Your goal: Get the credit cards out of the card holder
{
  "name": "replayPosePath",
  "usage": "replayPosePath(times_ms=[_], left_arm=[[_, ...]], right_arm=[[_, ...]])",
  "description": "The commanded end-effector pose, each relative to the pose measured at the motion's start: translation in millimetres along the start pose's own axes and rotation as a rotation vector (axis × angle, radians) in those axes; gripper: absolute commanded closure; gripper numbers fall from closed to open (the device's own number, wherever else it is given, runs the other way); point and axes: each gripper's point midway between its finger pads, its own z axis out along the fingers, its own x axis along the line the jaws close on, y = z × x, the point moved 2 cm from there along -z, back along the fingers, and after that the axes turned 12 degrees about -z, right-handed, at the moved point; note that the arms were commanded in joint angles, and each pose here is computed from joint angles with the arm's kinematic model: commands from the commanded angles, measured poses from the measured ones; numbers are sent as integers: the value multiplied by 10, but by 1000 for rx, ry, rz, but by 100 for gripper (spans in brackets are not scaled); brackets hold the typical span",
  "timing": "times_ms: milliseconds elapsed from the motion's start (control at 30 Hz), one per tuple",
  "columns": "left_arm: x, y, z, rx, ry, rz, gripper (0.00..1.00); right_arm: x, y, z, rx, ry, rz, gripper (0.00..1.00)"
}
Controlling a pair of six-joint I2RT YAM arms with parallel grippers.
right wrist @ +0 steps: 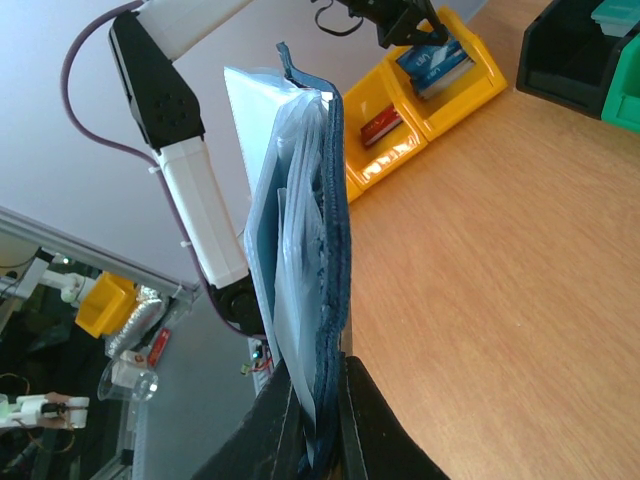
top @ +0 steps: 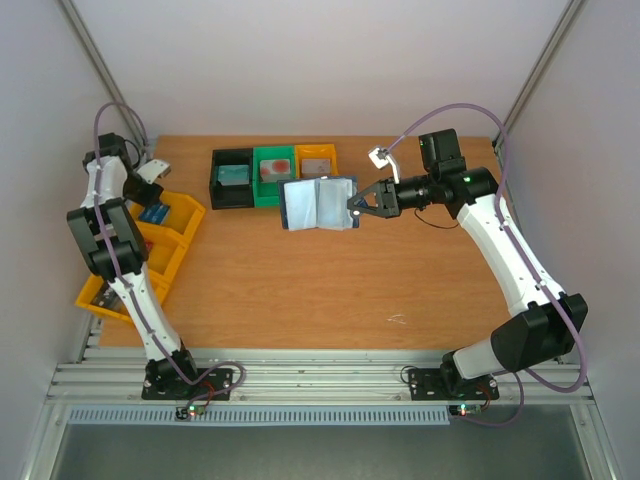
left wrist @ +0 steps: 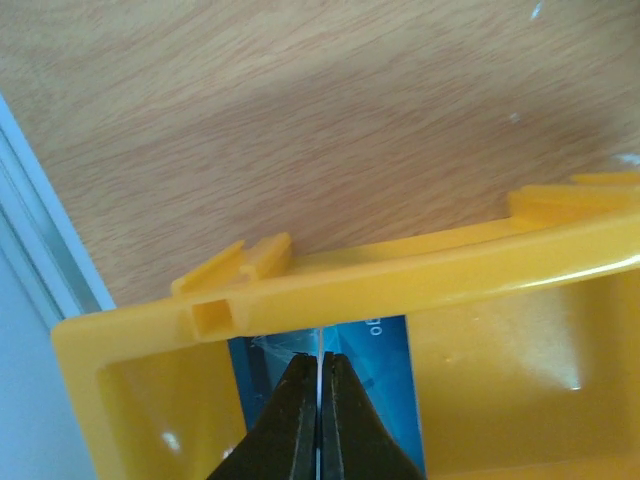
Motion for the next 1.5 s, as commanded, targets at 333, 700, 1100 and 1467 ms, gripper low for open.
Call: replayPosePath(times_ms=[333, 700, 1100, 1467], left_arm=[[-142, 137, -296, -91, -80, -40, 100], [-251, 236, -879, -186, 26, 23, 100], [-774, -64, -87, 13, -57, -18, 100], [-1309, -308, -38, 56, -280, 6, 100]], right_arm=[[96, 122, 1, -12, 42, -39, 98], [146, 112, -3, -12, 46, -47, 98], [207, 68, -20, -8, 37, -51, 98], [230, 68, -37, -14, 22, -52, 98]])
